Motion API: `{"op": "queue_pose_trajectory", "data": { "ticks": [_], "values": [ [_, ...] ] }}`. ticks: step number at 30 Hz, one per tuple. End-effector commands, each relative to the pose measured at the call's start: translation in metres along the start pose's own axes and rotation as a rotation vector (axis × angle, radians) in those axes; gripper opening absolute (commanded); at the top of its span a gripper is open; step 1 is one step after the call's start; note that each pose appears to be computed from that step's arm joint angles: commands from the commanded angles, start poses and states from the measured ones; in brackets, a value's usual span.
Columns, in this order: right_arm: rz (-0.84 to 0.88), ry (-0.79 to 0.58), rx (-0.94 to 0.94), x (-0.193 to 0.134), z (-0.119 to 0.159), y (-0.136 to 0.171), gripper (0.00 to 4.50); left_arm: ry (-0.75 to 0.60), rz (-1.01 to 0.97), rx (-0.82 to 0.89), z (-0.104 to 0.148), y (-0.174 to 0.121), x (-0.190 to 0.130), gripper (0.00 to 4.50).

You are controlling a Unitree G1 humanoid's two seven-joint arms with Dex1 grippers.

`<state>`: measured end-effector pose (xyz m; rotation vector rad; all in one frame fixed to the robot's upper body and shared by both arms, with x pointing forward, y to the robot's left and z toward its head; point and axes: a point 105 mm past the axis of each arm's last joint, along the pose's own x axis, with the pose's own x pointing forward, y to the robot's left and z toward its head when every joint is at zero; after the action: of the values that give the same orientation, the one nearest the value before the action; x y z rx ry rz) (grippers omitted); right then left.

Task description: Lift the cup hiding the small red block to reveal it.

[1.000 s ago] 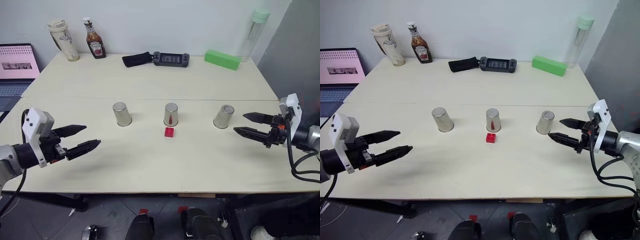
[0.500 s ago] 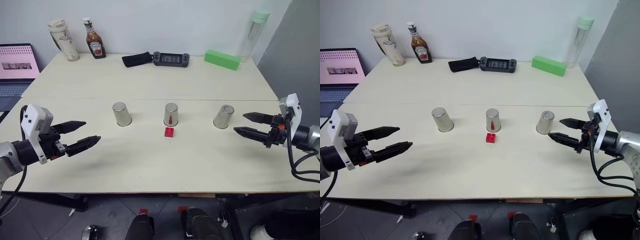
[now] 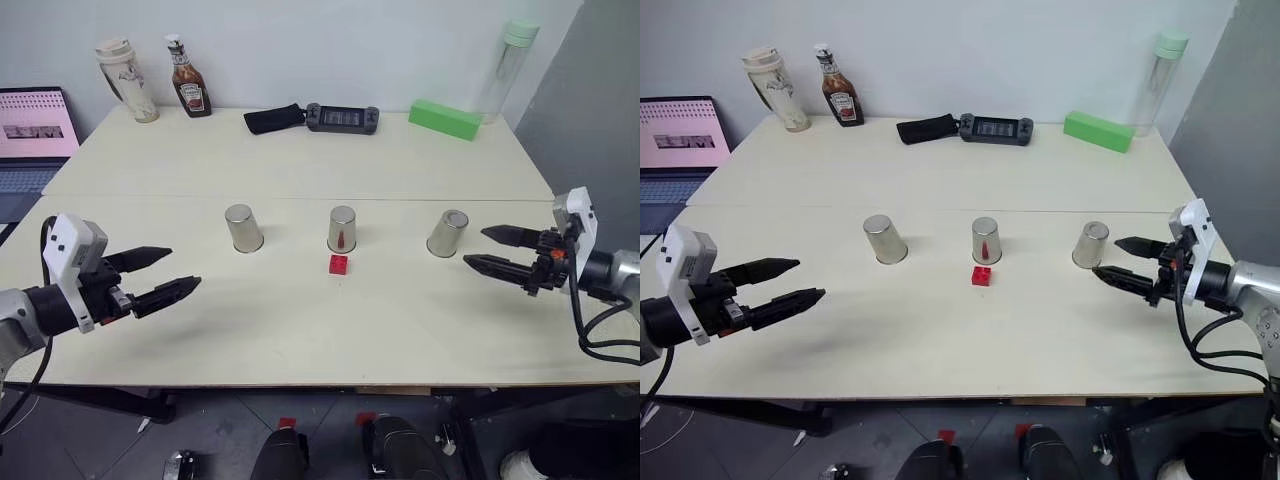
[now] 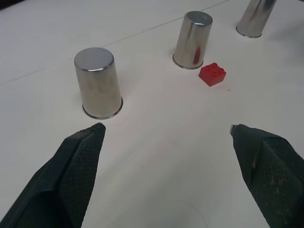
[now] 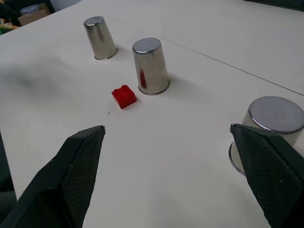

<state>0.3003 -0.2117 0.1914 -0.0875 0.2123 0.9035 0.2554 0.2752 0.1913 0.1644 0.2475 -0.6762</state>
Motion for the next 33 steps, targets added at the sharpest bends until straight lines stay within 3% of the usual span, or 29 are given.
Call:
{"op": "queue_pose_trajectory", "data": {
  "ticks": [1, 33],
  "values": [
    [0.006, -0.039, -0.053, -0.0013, 0.016, -0.0002, 4.5, -0.005, -0.005, 0.053, 0.0093, -0.0025, -0.0003, 4.49],
    [0.029, -0.047, -0.048, 0.0022, 0.016, 0.0062, 4.5, -0.01, -0.024, 0.054, 0.0104, -0.0059, 0.008, 4.49]
  ]
}}
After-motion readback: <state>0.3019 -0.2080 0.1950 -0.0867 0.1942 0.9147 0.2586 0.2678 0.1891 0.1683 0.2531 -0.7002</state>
